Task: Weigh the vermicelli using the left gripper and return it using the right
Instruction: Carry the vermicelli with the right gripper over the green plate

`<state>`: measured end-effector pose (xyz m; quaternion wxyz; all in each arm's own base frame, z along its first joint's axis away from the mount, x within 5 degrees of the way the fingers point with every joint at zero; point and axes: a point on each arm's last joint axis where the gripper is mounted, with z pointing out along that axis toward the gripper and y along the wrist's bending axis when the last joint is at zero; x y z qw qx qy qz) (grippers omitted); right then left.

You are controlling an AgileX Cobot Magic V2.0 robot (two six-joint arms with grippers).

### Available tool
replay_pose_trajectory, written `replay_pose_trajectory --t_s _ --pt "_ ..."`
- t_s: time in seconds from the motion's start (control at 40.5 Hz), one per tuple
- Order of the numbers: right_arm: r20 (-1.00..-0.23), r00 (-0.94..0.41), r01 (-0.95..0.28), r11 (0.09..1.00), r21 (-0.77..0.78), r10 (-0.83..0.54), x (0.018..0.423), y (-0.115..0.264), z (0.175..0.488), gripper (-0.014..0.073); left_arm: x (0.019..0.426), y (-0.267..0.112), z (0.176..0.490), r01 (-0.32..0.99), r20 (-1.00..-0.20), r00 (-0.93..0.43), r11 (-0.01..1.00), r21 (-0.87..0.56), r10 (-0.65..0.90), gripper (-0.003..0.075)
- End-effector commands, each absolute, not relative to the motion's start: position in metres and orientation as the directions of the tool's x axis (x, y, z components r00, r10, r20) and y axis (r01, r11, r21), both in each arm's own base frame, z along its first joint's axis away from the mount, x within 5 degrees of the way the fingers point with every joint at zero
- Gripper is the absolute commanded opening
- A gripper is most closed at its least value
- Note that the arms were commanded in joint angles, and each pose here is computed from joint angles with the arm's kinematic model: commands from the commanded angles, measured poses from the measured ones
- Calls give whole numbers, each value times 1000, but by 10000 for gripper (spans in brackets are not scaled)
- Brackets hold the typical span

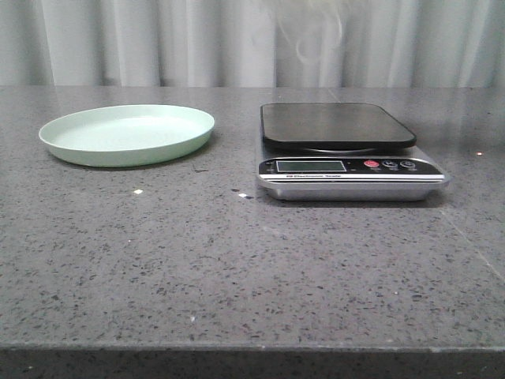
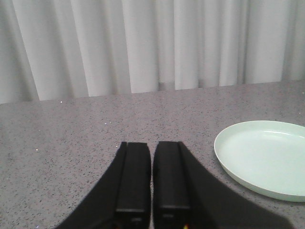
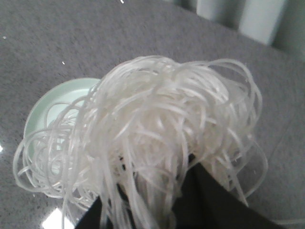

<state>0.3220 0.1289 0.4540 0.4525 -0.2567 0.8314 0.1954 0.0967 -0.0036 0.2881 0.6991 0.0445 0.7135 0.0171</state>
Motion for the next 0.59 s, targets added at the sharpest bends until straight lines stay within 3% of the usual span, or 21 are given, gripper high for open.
replay_pose_trajectory --t_s 0.0,0.197,0.567 --pt "-931 -307 -660 749 57 -200 308 145 493 151 96 -2 303 11 -996 69 998 65 64 137" --pt "-929 -287 -743 666 62 -234 325 199 481 151 96 -2 303 11 -996 69 998 65 64 137" --pt "-868 -384 -782 611 125 -315 368 276 394 151 96 -2 303 11 -996 69 998 65 64 137"
